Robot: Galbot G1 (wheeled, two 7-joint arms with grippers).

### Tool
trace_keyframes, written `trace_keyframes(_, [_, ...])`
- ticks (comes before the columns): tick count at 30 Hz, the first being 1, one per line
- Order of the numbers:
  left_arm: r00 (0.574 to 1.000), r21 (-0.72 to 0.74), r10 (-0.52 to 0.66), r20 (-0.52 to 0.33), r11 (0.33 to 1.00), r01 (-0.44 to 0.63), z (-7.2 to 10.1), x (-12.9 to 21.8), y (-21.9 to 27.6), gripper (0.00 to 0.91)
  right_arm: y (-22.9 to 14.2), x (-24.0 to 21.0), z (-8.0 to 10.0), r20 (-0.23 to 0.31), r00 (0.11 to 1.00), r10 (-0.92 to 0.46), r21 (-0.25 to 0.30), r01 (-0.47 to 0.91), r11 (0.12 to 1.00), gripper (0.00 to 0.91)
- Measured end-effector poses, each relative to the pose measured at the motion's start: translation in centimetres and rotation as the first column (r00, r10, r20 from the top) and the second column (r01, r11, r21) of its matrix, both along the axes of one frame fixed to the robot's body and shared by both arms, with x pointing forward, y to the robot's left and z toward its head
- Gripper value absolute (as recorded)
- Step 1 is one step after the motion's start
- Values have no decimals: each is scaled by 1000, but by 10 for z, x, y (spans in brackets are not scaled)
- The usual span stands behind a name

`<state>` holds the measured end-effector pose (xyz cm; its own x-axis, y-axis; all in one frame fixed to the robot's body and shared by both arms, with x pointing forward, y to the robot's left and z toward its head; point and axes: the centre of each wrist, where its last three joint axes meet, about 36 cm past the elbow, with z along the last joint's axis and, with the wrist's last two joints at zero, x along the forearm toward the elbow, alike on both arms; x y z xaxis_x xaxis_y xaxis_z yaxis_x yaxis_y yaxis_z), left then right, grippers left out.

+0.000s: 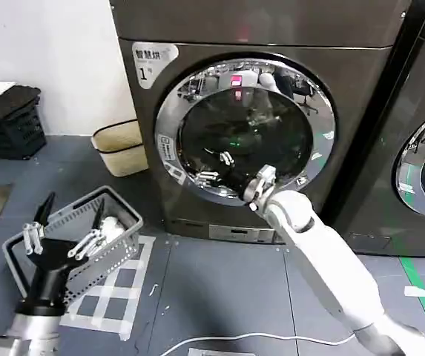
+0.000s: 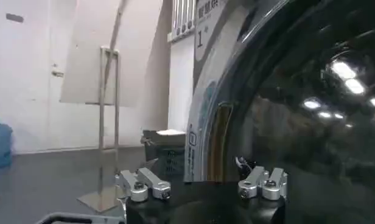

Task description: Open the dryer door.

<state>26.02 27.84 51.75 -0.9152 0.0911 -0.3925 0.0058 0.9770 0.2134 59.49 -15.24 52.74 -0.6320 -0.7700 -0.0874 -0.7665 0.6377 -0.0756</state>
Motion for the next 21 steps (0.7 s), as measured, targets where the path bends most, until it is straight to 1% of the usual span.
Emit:
trace_keyframes(9, [1000,0,-1,-1,1000,1,-1,0,0,907,13,11,0,-12,1000,-1,2,1,1000,907])
trace_keyframes(17, [1000,-1,-1,-1,1000,1,-1,-1,0,907,24,18,0,-11,1000,-24,-8,24,1000,907])
trace_keyframes(21, [1000,-1,-1,0,1000,1,-1,-1,0,907,30,21,-1,-12,1000,-25,-21,25,999,907])
